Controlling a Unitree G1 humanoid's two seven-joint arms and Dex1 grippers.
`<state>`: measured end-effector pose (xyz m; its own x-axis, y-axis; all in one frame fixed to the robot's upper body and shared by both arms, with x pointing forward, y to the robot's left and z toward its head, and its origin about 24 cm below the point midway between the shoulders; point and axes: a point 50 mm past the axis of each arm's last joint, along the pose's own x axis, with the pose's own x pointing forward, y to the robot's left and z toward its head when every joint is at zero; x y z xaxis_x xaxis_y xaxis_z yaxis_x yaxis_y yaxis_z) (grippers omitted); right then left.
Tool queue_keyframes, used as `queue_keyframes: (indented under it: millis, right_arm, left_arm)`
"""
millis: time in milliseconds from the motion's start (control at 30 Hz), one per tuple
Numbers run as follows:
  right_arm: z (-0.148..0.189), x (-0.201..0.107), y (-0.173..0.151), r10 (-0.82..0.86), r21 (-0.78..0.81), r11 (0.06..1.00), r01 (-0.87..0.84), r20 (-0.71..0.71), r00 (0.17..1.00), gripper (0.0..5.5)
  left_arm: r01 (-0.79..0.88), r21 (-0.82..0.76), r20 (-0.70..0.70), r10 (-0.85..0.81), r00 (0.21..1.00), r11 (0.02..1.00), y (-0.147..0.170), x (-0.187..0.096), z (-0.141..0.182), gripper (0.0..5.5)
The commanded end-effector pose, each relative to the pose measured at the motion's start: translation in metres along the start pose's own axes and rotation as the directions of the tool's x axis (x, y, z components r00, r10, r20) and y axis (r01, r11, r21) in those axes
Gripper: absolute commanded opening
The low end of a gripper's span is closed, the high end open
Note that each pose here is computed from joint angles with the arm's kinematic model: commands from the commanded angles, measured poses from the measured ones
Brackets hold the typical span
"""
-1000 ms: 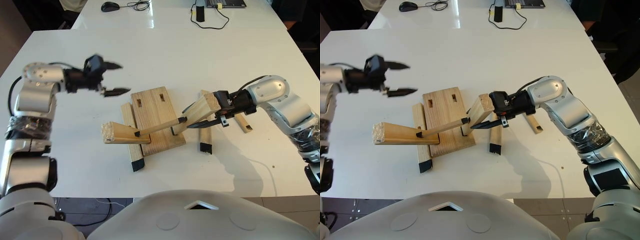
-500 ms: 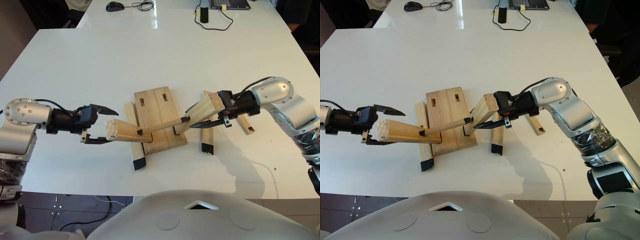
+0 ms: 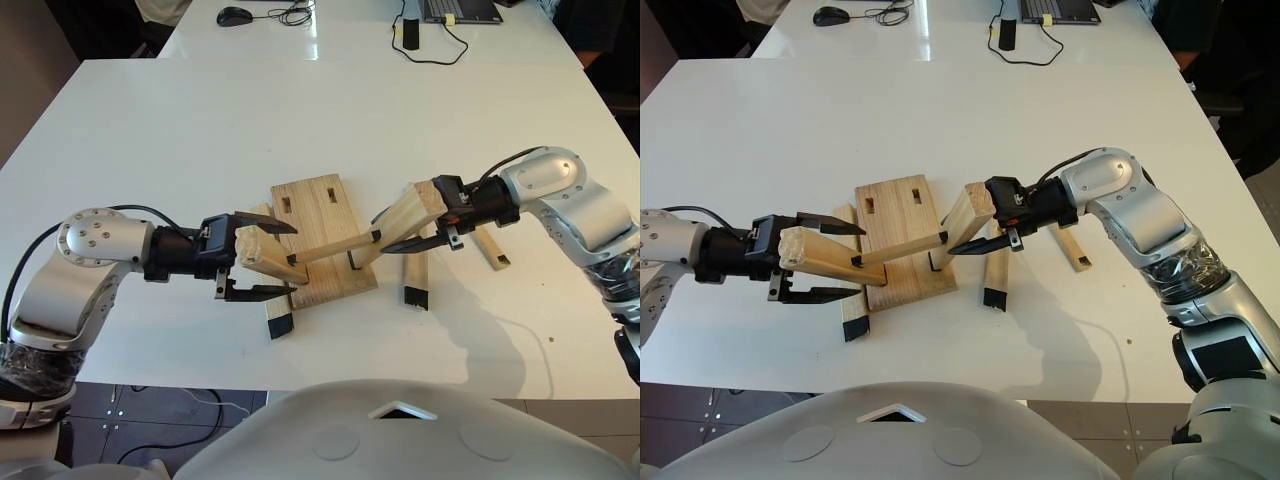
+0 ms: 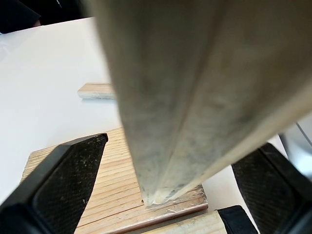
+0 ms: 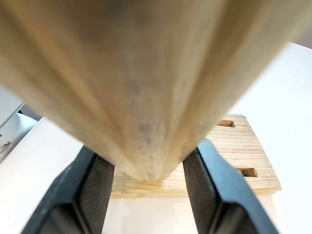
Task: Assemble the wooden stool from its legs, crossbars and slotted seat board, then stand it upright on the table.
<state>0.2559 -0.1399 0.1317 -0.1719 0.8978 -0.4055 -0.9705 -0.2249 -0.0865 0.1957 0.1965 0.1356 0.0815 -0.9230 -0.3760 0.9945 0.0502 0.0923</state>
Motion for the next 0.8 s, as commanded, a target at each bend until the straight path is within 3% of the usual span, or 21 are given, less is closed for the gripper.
queue_keyframes:
  millis: [33, 367, 633, 800]
  right_arm:
    - [-0.071, 0.024, 0.026, 0.187, 0.327, 0.941, -0.085, -0.295, 0.937, 1.99]
    - [-0.082, 0.047, 0.01, 0.261, 0.369, 0.92, -0.134, -0.318, 0.912, 1.99]
    - [-0.087, 0.059, 0.0, 0.218, 0.399, 0.913, -0.091, -0.288, 0.932, 1.99]
    - [-0.089, 0.063, 0.011, 0.248, 0.364, 0.922, -0.128, -0.304, 0.92, 1.99]
  left_arm:
    - [0.022, -0.015, 0.026, -0.021, 0.999, 1.0, 0.003, 0.024, -0.004, 4.36]
    - [-0.029, -0.081, 0.065, 0.034, 0.997, 0.996, 0.016, 0.047, -0.023, 4.36]
    - [-0.004, -0.067, 0.016, 0.005, 1.0, 0.998, 0.004, 0.053, -0.038, 4.36]
    - [0.014, -0.055, -0.014, -0.015, 1.0, 0.998, -0.002, 0.054, -0.044, 4.36]
